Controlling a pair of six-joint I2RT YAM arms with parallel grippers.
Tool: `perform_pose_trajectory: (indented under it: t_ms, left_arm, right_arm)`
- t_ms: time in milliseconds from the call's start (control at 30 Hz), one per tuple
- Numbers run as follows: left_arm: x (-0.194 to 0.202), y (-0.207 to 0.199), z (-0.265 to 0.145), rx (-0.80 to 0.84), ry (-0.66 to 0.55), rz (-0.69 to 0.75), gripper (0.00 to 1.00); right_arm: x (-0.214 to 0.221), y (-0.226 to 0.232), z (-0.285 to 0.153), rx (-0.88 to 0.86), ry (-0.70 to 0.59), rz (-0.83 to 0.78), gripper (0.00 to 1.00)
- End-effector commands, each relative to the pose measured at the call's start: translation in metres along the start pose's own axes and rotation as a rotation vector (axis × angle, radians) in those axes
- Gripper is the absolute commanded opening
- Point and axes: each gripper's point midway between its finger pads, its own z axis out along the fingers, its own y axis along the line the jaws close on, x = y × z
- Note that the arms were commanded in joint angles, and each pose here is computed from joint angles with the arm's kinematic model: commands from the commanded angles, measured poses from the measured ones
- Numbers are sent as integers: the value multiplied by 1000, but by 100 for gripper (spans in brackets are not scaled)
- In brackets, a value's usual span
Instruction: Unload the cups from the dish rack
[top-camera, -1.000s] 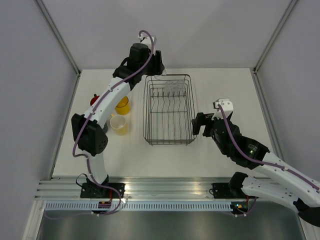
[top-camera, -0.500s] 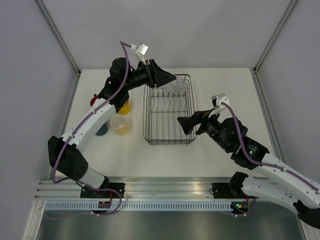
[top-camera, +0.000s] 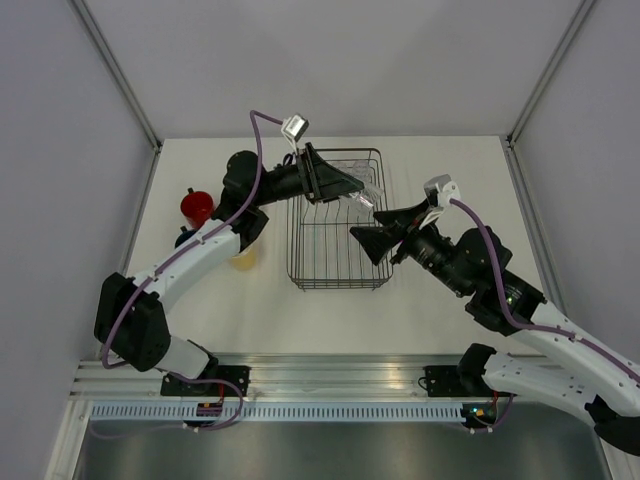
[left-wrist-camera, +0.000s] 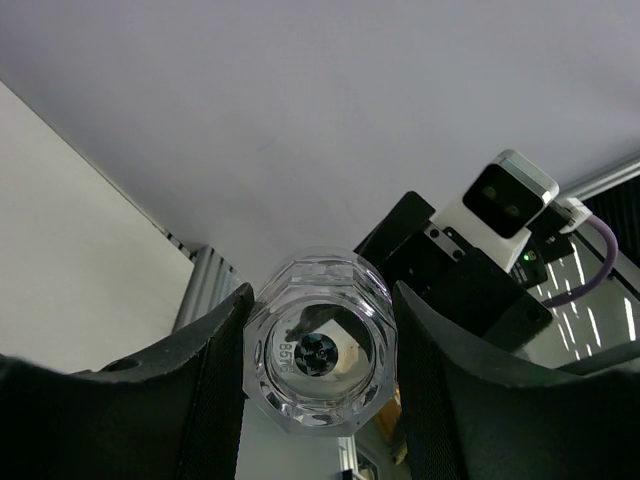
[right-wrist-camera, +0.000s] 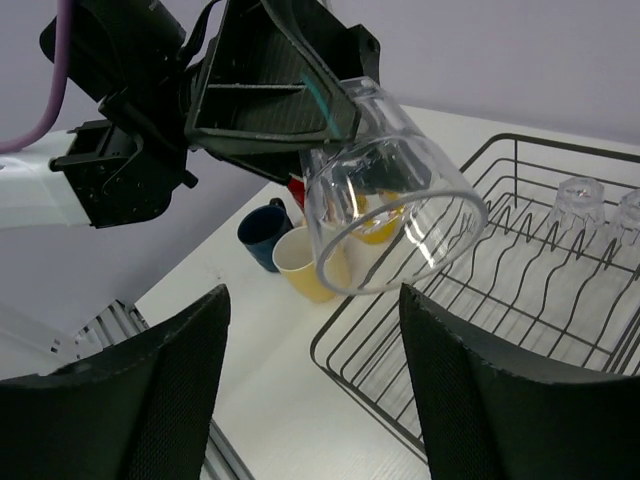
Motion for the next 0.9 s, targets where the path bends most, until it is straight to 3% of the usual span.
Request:
perform_pose_trajectory:
  t_ms: [0,167,333,467,567,633,700,733,800,867]
  left_arm:
    - [5,-55,-5,135,-20,17,2]
    - [18,-54,-2,164,-16,-72,2]
    - [24,-46,-3,163,-40,-160,2]
    - [28,-43,-5,158,-59,-198,2]
    - [29,-41,-5,156,-65,-207,2]
    - [31,-42,-5,157,-60,-210,2]
    - [33,-41,-4,158,-54,-210,4]
    - [34,-41,-4,156,-54,-208,8]
    - [35,-41,-5,147,-61,-189,43]
    - [36,-39,-5,121,-66,-172,99]
  right_arm:
    - [-27,11,4,-40,-67,-41,72]
    - [-35,21,7,-89,-93,-52,47]
    - [-39,25,5,-117,-134,-57,39]
    - [-38,22,7,-104,-137,-68,22]
    - [-36,19,9,-92,-139,-78,16]
    - [-37,19,8,-99,-151,-79,0]
    - [-38,19,7,-103,-168,-79,0]
    - [-39,20,5,-111,-175,-82,0]
    - [-39,20,4,-114,-187,-90,0]
    - [-39,19,2,-115,-194,-97,1]
